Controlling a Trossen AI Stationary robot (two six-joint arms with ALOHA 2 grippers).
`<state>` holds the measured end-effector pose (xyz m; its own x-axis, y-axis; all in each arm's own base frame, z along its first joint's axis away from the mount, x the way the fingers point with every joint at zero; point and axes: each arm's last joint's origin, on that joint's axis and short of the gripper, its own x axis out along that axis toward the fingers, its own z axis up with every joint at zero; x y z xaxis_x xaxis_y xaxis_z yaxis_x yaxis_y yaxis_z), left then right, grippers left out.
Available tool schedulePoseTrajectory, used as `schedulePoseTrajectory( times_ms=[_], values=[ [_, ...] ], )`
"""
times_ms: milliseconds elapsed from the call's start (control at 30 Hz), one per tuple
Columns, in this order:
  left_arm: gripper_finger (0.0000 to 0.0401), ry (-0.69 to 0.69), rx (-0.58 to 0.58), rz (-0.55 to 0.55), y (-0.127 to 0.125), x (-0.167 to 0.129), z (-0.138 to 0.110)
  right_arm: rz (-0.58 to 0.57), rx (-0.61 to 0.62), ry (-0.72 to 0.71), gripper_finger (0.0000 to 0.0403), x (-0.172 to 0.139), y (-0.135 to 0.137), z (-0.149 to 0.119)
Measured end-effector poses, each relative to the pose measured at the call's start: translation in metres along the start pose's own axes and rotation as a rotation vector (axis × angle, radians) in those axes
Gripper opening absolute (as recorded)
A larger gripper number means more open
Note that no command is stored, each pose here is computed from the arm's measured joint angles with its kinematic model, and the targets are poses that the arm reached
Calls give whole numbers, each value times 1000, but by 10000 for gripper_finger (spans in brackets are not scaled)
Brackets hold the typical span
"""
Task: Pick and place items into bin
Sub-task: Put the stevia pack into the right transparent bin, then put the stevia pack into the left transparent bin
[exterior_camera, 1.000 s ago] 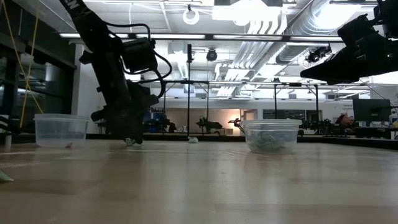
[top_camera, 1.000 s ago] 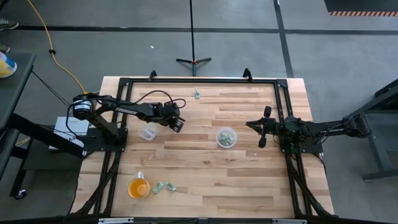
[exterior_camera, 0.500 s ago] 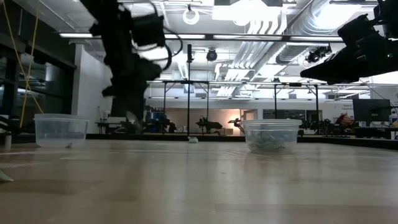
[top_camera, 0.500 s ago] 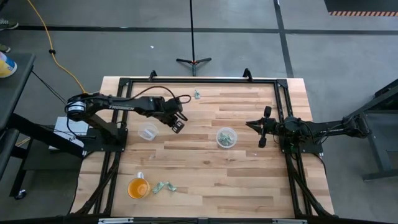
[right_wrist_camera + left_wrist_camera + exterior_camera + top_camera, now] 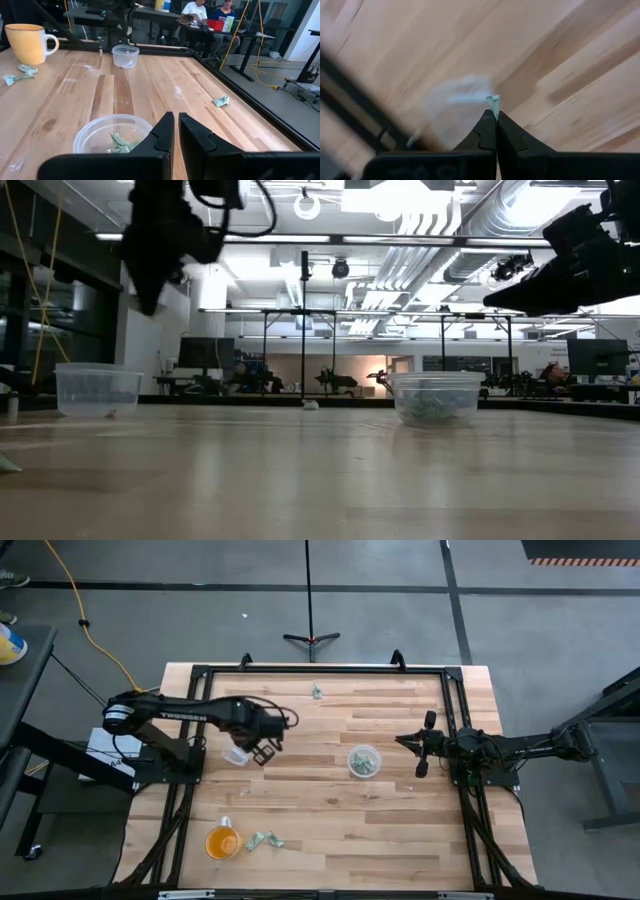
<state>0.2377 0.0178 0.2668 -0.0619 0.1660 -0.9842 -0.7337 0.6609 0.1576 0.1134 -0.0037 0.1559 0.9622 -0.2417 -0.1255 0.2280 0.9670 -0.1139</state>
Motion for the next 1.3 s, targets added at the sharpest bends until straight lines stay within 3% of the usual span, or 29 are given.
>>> schedulePoseTrajectory(
  times_ms=[200,433,600,933,1133,1200,1300],
  values=[
    [25,75,-29,36,0,8,-11,0,-2,5,20,0,0,-1],
    [47,193,-22,90,5,36,-24,2,-7,23,17,0,0,-2],
    [48,183,-9,82,4,45,-25,2,-7,23,20,0,0,-2],
    [121,143,-1,109,5,47,-24,2,-8,25,18,0,0,-2],
    [174,-18,46,216,8,47,-16,2,-8,25,20,0,0,-2],
    [186,-98,36,179,9,48,-4,2,-8,25,18,0,0,-2],
    [200,-213,61,30,13,50,26,2,-8,25,17,0,0,-2]
  ],
)
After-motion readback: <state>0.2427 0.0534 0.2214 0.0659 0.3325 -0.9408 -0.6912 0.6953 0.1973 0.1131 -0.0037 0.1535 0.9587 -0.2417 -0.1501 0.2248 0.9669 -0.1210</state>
